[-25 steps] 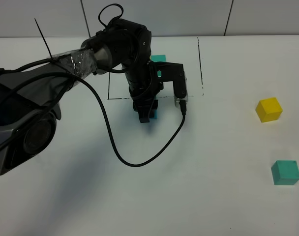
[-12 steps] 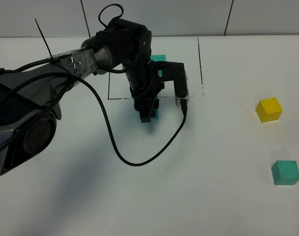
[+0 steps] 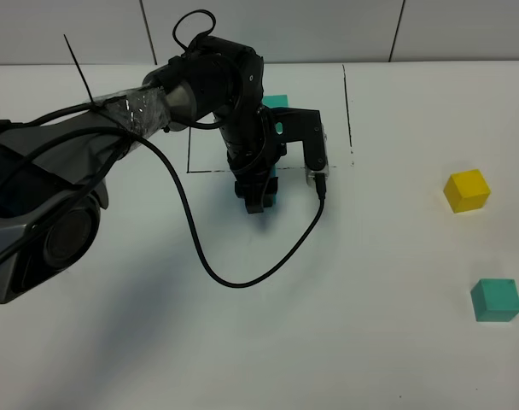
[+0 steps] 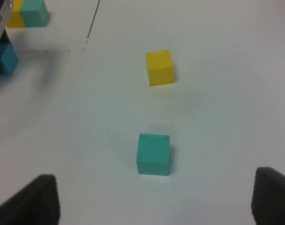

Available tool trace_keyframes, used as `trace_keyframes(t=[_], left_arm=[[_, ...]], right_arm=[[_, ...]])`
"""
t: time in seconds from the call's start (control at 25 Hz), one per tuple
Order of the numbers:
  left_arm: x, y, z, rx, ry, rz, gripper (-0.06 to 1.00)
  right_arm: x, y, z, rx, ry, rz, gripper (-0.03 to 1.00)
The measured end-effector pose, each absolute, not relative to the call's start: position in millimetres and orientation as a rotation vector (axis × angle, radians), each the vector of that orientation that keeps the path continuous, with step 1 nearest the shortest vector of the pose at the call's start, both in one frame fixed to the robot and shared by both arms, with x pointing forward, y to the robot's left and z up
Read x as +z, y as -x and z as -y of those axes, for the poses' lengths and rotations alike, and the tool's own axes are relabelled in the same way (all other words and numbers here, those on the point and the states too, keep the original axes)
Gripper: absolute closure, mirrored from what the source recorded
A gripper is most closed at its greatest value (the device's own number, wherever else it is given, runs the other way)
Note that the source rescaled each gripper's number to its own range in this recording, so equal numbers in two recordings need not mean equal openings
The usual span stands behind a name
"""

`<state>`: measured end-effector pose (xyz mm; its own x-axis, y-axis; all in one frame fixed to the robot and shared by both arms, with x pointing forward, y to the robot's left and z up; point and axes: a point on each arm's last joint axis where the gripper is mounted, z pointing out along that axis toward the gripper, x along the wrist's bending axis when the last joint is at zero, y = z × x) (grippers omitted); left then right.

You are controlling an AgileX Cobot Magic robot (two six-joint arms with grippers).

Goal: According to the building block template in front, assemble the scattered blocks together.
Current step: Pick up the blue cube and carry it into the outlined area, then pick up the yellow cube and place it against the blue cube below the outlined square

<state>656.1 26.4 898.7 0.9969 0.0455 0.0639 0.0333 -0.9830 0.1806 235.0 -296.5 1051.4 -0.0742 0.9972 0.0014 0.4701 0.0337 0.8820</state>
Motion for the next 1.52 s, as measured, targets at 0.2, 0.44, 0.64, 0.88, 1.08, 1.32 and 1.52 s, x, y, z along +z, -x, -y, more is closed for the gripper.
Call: trace_keyframes(t=[0.2,0.44,0.64,0.88,1.08,1.32,1.52], left_arm=[[902,-656,-26,0.105,-2.957,-0.056,0.10],[942,-656,-26,0.184,-2.914,-0.057,-0.01],[988,-651,-34,0.270,-2.880,-0.242,-0.01],[1017,-658,-70,0.353,-2.892,-0.605,-0.01],[1027,-667,-111,0.309,-2.858,-0.920,-0.01],[1042,-676,-150,0.323,-2.731,-1.204,-0.01],[1066,-675,-178,0.370,-2.583,-1.400,-0.01]], right_arm=[[1051,-235,296,0.977,-1.513,-1.628,0.29],[1051,-235,296,0.977,-1.513,-1.628,0.29],[1051,-235,296,0.977,-1.513,-1.628,0.29],[1051,-235,296,0.977,-1.513,-1.628,0.29],[1052,-235,296,0.978,-1.512,-1.627,0.29],[1052,-235,296,0.978,-1.512,-1.627,0.29],[1052,-235,296,0.978,-1.512,-1.627,0.29]])
